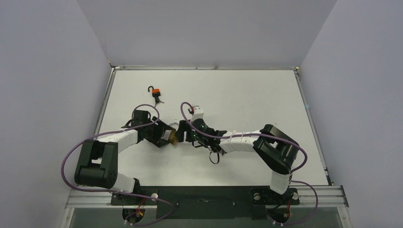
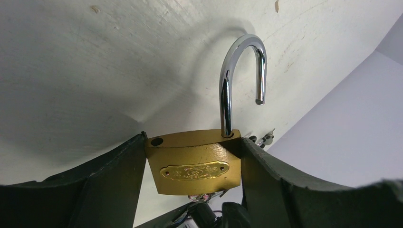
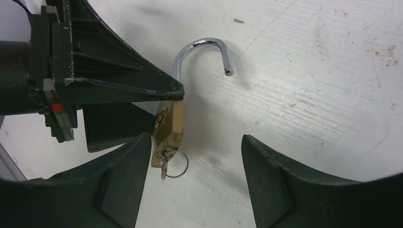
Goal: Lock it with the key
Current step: Pick up the lock from the center of the board.
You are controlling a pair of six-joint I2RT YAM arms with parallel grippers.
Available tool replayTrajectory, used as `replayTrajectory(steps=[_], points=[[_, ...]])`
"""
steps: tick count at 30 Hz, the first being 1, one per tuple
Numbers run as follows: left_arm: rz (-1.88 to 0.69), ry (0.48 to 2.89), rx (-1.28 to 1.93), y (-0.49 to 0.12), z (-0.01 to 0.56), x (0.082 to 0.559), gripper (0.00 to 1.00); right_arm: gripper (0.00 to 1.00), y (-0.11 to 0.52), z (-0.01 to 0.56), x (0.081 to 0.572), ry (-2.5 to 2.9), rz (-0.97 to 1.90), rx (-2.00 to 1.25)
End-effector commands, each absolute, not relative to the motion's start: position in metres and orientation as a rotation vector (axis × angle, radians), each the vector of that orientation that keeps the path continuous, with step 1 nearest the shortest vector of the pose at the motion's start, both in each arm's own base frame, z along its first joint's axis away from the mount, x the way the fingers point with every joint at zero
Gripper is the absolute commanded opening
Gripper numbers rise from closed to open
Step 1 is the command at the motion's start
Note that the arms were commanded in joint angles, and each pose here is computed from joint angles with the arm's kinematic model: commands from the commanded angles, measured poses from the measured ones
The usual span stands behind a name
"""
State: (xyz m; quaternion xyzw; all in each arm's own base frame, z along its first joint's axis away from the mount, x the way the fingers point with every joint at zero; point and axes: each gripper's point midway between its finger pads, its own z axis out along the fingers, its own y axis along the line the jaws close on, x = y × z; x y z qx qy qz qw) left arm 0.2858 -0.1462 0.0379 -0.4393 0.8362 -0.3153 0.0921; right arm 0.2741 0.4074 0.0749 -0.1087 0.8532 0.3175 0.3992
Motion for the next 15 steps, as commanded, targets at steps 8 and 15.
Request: replayTrajectory(steps=[8, 15], points=[[-1.204, 2.356, -1.189, -0.170, 0.087, 0.308, 0.37, 0.52, 0.450, 0.089, 0.276, 2.068, 0.854, -0.261], [-1.236, 2.336, -1.180, -0.175, 0.097, 0.309, 0.37, 0.31, 0.454, 0.089, 0.288, 2.053, 0.825, -0.218]])
